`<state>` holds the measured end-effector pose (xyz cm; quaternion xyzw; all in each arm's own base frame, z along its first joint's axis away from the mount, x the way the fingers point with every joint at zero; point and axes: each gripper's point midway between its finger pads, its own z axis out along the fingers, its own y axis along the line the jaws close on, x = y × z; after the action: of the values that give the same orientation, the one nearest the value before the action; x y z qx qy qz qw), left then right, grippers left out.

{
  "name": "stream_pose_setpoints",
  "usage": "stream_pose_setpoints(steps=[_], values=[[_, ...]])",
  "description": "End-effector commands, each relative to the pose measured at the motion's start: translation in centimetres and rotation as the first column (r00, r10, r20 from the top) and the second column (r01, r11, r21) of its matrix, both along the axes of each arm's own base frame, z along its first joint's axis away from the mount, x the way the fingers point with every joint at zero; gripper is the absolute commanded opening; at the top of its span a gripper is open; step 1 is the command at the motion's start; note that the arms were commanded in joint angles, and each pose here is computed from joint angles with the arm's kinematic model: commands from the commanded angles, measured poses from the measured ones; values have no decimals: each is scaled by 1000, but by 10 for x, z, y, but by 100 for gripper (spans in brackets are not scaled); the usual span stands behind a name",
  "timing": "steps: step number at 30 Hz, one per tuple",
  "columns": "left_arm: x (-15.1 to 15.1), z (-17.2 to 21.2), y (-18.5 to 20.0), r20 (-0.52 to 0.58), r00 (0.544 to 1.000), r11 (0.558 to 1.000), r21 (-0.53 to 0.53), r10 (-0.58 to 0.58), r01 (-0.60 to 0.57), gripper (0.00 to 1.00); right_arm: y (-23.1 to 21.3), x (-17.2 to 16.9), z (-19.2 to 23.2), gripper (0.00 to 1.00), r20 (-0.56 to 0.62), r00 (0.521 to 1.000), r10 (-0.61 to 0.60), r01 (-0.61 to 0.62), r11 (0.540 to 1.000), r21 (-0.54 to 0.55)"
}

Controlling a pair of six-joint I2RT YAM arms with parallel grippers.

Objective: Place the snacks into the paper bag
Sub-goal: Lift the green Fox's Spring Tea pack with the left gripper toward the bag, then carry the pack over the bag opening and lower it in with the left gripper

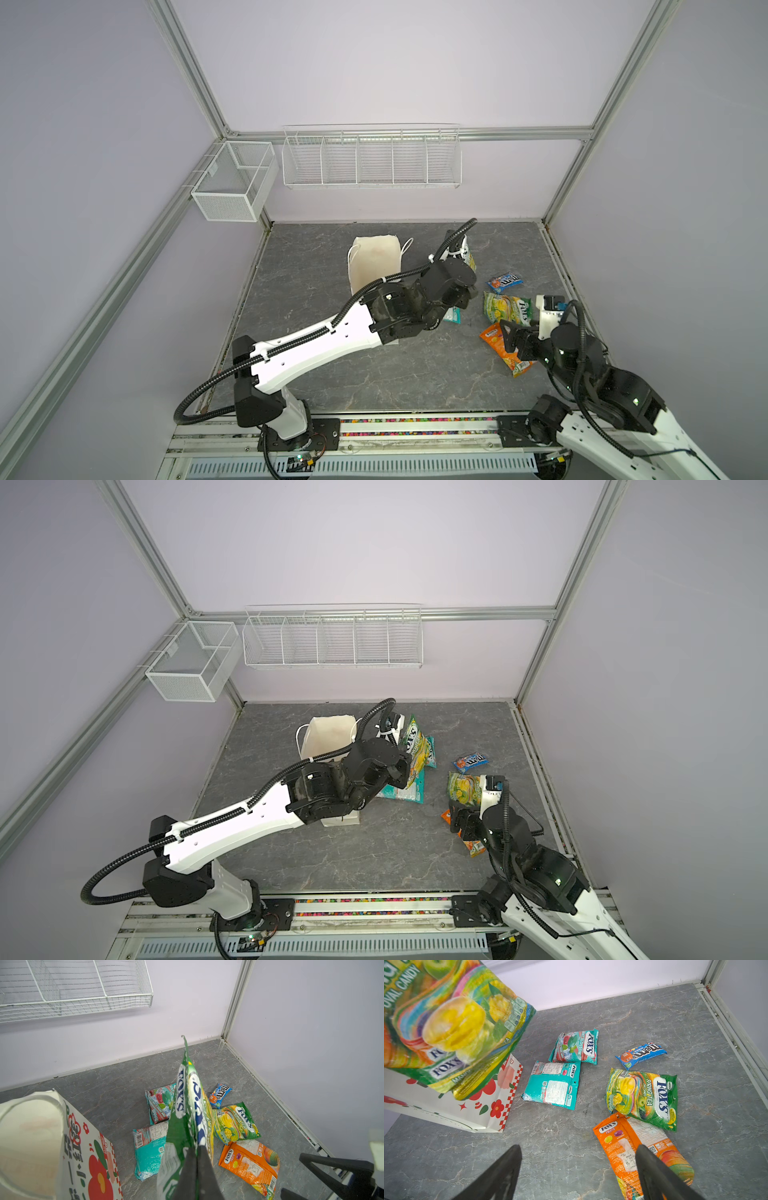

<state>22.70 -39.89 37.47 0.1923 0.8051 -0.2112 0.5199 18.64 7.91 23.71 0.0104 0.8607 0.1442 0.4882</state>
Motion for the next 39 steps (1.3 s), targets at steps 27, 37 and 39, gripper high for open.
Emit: stream_pose_setpoints(steps=[27, 37, 39], values=[[-3, 101, 101, 197, 962, 974, -163, 187, -156, 0, 22, 4, -6, 89, -2, 997, 72, -71, 995, 63], [-3, 122, 148, 231, 937, 955, -204, 262, -216, 0, 43, 1, 5, 89, 44, 983, 179, -183, 976, 116], [-2, 124, 163, 234, 928, 947, -215, 289, -240, 0, 46, 0, 8, 88, 53, 979, 195, -201, 972, 125]])
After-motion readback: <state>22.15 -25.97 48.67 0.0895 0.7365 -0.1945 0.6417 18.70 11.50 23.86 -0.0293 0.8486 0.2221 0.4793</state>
